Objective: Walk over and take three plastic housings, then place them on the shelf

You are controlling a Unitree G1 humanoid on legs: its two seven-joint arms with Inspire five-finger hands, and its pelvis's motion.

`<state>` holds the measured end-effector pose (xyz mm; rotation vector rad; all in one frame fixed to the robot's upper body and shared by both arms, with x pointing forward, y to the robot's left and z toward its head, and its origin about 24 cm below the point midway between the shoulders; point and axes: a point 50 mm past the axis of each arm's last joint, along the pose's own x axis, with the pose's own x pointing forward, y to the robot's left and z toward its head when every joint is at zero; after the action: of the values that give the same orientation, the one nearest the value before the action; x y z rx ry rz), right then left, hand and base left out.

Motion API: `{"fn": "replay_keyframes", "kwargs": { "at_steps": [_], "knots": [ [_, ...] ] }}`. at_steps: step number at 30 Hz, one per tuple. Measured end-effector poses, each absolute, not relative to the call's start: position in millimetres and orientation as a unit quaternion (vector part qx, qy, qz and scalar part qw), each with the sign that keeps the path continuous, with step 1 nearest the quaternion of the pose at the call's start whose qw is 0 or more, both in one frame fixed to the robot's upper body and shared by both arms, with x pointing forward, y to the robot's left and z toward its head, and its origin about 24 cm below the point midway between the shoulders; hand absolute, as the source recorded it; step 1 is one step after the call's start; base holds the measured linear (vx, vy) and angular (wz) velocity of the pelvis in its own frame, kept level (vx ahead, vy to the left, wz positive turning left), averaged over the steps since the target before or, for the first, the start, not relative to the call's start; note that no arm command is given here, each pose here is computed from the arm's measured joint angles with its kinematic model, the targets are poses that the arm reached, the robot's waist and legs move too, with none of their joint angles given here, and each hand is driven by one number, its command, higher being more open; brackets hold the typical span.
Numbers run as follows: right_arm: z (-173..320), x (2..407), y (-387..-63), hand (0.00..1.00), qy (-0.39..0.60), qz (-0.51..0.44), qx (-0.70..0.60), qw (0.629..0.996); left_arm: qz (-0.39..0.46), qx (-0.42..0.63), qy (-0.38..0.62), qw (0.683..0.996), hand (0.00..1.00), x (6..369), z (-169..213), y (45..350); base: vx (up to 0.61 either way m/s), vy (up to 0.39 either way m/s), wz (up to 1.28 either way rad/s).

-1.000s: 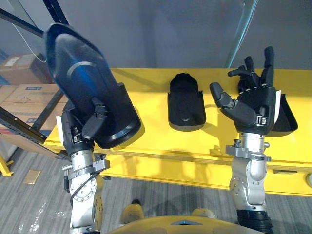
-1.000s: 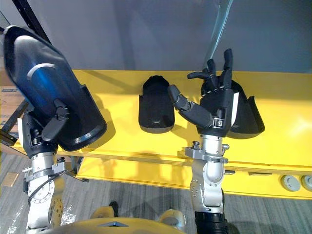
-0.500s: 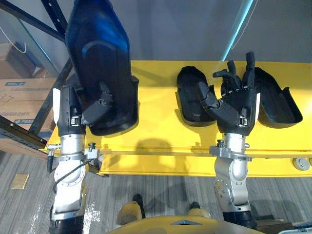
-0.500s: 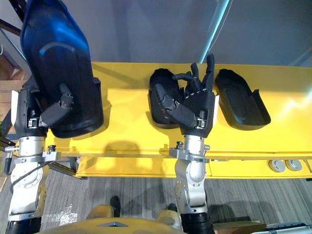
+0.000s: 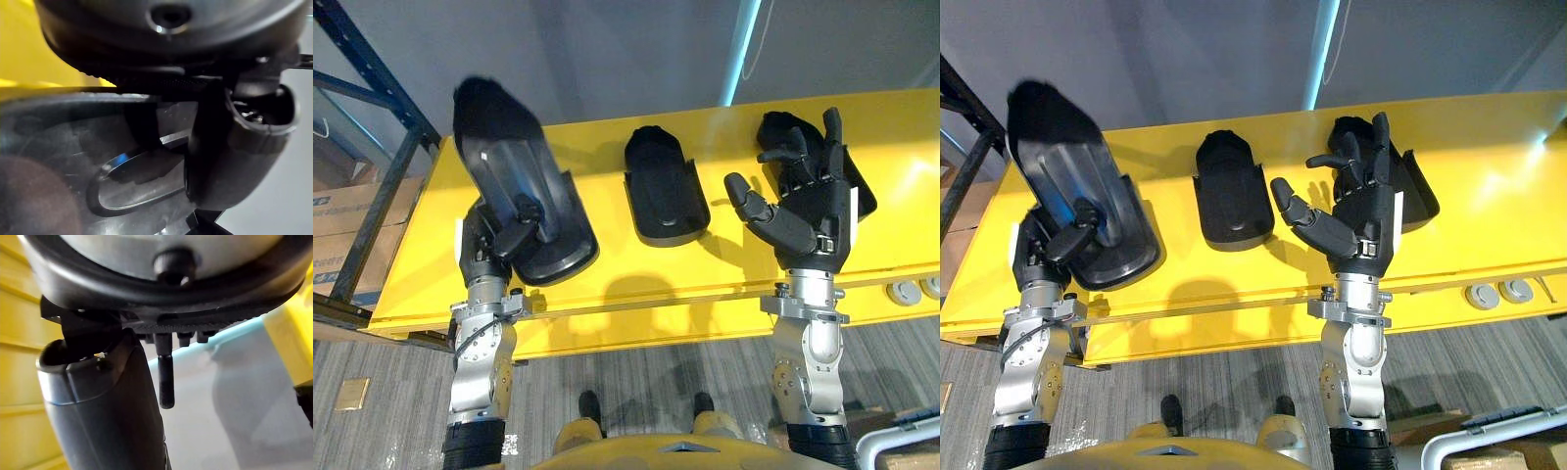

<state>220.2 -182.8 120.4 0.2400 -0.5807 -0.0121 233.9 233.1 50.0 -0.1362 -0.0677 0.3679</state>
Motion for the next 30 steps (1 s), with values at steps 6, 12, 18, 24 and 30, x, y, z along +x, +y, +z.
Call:
{"fn": "replay_keyframes", "kwargs": {
  "at_steps": [6,12,18,24,30],
  "knots": [
    [118.0,219.2,-183.9,1.0,-0.271,0.021,0.093,0.958,0.22,-0.029,-0.046,0.974,0.0,248.8,63.3,268.9,0.0,0.0,-0.02],
    [116.8,220.6,-181.1,1.0,-0.256,0.051,0.08,0.962,0.231,0.014,-0.013,0.973,0.0,255.8,60.9,305.4,-0.01,0.0,0.0],
    [114.3,221.9,-173.2,1.0,-0.24,0.084,0.084,0.963,0.201,0.046,0.036,0.978,0.0,269.1,66.7,332.5,-0.03,0.006,-0.02],
    [112.6,223.3,-171.8,1.0,-0.226,0.091,0.085,0.966,0.138,0.042,0.097,0.985,0.0,271.3,58.7,340.1,-0.01,0.009,-0.02],
    [118.5,222.0,-167.1,1.0,-0.235,0.103,0.087,0.963,0.114,0.035,0.139,0.983,1.0,271.0,44.5,338.2,-0.03,0.009,-0.06]
  ]
}}
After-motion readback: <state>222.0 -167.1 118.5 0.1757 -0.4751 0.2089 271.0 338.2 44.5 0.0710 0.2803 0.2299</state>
